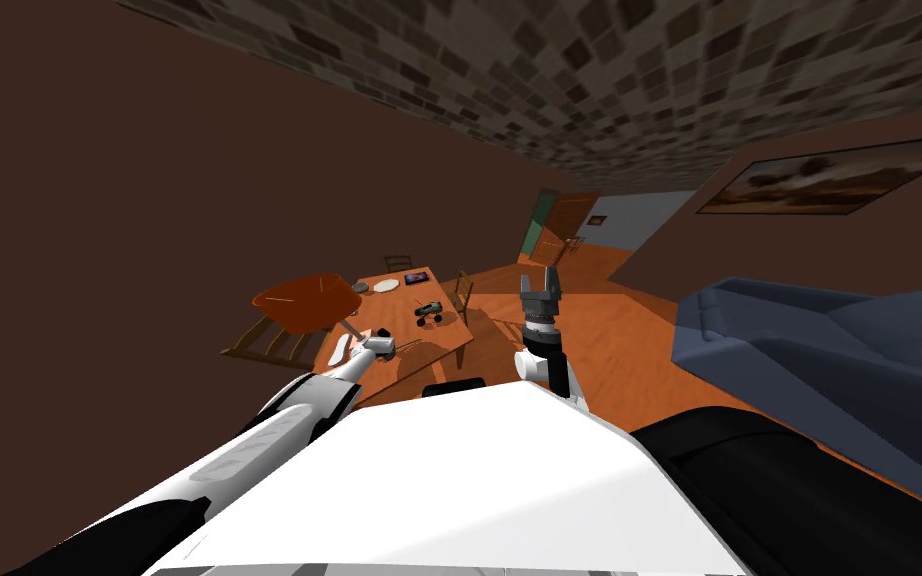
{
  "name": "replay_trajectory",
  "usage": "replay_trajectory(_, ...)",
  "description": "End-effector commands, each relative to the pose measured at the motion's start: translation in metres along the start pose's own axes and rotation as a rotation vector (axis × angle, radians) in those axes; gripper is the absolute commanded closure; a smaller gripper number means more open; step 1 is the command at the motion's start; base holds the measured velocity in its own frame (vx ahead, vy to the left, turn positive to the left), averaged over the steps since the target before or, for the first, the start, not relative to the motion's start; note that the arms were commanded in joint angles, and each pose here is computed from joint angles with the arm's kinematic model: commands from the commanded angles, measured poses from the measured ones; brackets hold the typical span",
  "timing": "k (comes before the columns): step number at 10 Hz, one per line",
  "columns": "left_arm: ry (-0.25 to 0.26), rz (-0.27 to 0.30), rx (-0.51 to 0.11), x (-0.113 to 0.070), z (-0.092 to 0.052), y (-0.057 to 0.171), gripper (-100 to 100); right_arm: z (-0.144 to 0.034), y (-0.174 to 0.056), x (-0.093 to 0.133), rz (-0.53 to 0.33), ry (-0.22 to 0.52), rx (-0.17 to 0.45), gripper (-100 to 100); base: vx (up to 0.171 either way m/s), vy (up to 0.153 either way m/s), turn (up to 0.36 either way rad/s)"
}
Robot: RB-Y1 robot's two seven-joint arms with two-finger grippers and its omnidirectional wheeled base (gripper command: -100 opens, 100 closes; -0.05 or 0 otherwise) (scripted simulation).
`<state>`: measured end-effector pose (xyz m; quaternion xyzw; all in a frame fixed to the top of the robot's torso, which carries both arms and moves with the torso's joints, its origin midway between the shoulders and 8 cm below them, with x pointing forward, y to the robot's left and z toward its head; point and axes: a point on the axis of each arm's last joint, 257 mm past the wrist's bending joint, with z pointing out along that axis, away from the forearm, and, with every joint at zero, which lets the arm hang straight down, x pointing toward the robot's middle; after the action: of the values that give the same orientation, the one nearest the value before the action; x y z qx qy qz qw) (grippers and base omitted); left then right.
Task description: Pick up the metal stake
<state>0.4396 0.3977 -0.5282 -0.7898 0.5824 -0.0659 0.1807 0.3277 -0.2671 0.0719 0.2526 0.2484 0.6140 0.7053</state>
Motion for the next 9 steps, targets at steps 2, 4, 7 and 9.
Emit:
replay_trajectory(2, 0.007, -0.041, 0.002, -0.007, -0.002, -0.004, 100, 0.000, 0.000, 0.000, 0.000, 0.000, 0.000, 0, -0.022, -0.010, -0.057)
replay_trajectory(4, -0.009, -0.021, -0.004, -0.019, -0.002, 0.001, 100, 0.000, 0.000, 0.000, 0.000, 0.000, 0.000, 0, -0.013, -0.006, -0.098)
replay_trajectory(7, -0.020, -0.040, -0.007, -0.035, -0.002, 0.002, 100, 0.000, 0.000, 0.000, 0.000, 0.000, 0.000, 0, -0.022, -0.016, -0.119)
replay_trajectory(9, -0.010, -0.099, 0.000, -0.040, -0.004, -0.003, 100, 0.000, 0.000, 0.000, 0.000, 0.000, 0.000, 0, -0.022, -0.012, -0.053)
